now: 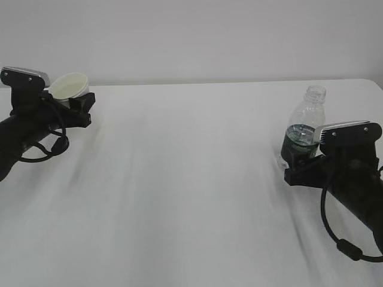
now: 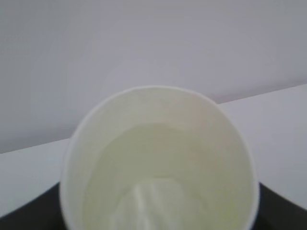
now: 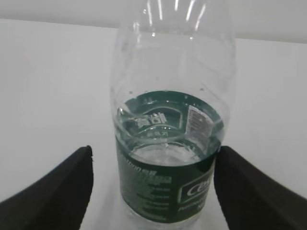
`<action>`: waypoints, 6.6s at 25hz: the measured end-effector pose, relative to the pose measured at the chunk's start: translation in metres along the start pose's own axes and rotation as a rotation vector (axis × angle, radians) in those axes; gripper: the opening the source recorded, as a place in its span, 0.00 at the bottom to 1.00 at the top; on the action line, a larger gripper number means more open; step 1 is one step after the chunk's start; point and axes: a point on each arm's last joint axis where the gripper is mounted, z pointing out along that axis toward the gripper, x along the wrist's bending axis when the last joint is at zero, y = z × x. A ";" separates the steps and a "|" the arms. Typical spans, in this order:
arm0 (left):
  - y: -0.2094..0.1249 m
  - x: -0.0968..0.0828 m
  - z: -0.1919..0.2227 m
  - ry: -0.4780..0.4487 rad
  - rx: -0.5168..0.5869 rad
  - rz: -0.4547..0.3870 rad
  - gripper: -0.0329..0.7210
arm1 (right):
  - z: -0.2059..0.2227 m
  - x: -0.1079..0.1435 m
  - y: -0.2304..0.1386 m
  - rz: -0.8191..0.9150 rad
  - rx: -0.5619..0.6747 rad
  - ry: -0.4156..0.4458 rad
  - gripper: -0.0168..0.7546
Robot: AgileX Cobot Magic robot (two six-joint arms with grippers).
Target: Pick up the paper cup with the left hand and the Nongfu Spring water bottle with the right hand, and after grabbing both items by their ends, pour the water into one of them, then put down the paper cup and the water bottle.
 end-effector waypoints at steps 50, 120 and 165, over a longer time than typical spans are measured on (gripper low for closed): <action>-0.041 0.020 -0.003 0.199 0.049 0.006 0.72 | 0.000 0.000 0.000 0.008 0.000 0.000 0.79; -0.004 -0.004 -0.104 0.190 0.114 -0.002 0.83 | -0.027 -0.003 0.017 0.029 -0.045 0.003 0.79; 0.148 -0.019 -0.184 0.203 -0.157 0.058 0.82 | -0.114 -0.016 0.101 0.000 -0.103 -0.025 0.79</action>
